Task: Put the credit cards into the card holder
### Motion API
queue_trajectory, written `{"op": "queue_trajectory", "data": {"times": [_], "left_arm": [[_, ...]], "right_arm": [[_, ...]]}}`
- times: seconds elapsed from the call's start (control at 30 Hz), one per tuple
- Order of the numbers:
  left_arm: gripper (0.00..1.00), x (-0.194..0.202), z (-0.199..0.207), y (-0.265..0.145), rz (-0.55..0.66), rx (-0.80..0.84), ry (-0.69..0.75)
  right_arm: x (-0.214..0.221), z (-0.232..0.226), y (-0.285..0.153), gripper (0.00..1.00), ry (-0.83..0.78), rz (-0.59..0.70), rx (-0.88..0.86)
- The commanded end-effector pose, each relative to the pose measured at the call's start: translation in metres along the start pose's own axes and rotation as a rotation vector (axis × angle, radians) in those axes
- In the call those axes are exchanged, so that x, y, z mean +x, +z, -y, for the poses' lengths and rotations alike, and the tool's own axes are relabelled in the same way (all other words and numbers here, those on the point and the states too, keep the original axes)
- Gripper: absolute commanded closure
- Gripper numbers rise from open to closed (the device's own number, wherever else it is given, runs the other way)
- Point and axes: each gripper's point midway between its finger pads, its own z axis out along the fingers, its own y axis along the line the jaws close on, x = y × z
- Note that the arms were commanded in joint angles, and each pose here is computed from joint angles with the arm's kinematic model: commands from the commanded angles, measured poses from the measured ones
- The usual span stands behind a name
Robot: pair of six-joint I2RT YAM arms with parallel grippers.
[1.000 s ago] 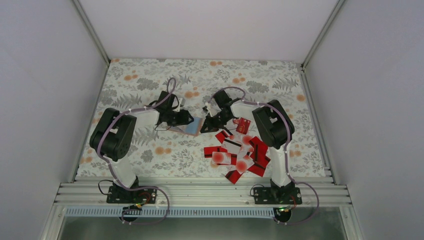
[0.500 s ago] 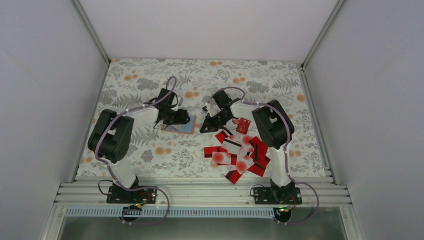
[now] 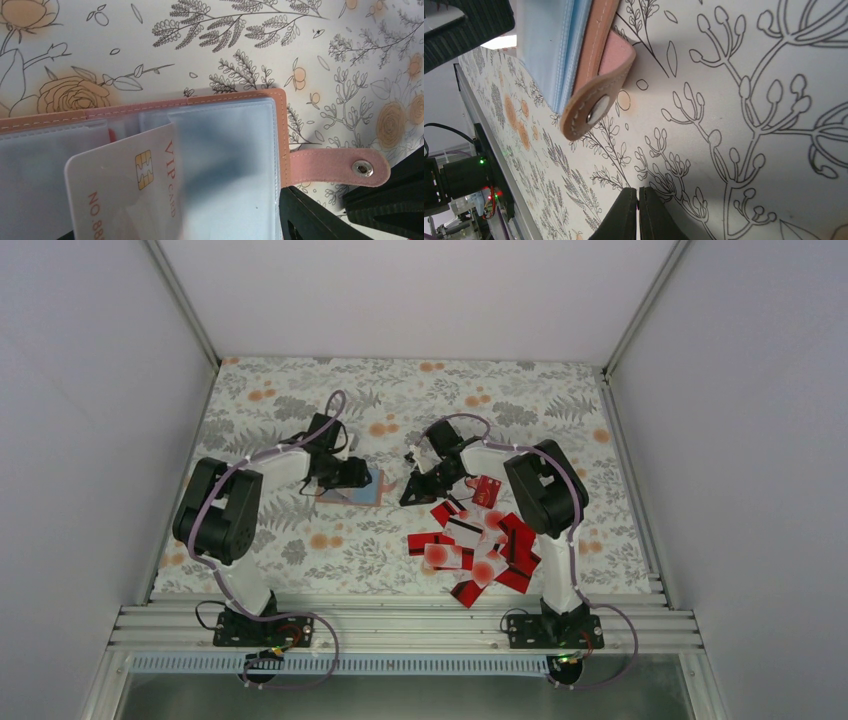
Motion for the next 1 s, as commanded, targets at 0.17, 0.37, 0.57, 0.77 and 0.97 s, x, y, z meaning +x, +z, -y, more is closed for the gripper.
{"op": "queue_trajectory", "data": {"times": [0.17,0.37,0.57,0.77,0.97], "left_arm": [[0.36,-0.011,-0.009,-0.025,0.013,-0.014,-0.012],[0.36,-0.014,-0.011,-0.033,0.015,0.036,-0.037],[0.45,-0.012,-0.013,-0.032,0.006,0.052,-0.025],[0.62,-0.005,-0.023,-0.029,-0.005,0.010,-0.027],[0.63,-0.004,-0.035,-0.032,0.001,-0.048,-0.019]], "right_arm": [[0.020,0.027,0.017,0.96,0.038,-0.055,0.098],[0.019,0.026,0.017,0.96,0.037,-0.055,0.095],[0.020,0.027,0.017,0.96,0.040,-0.055,0.099],[0.020,0.026,0.018,0.96,0.042,-0.056,0.101],[0.019,0.026,0.019,0.96,0.045,-0.057,0.097]]}}
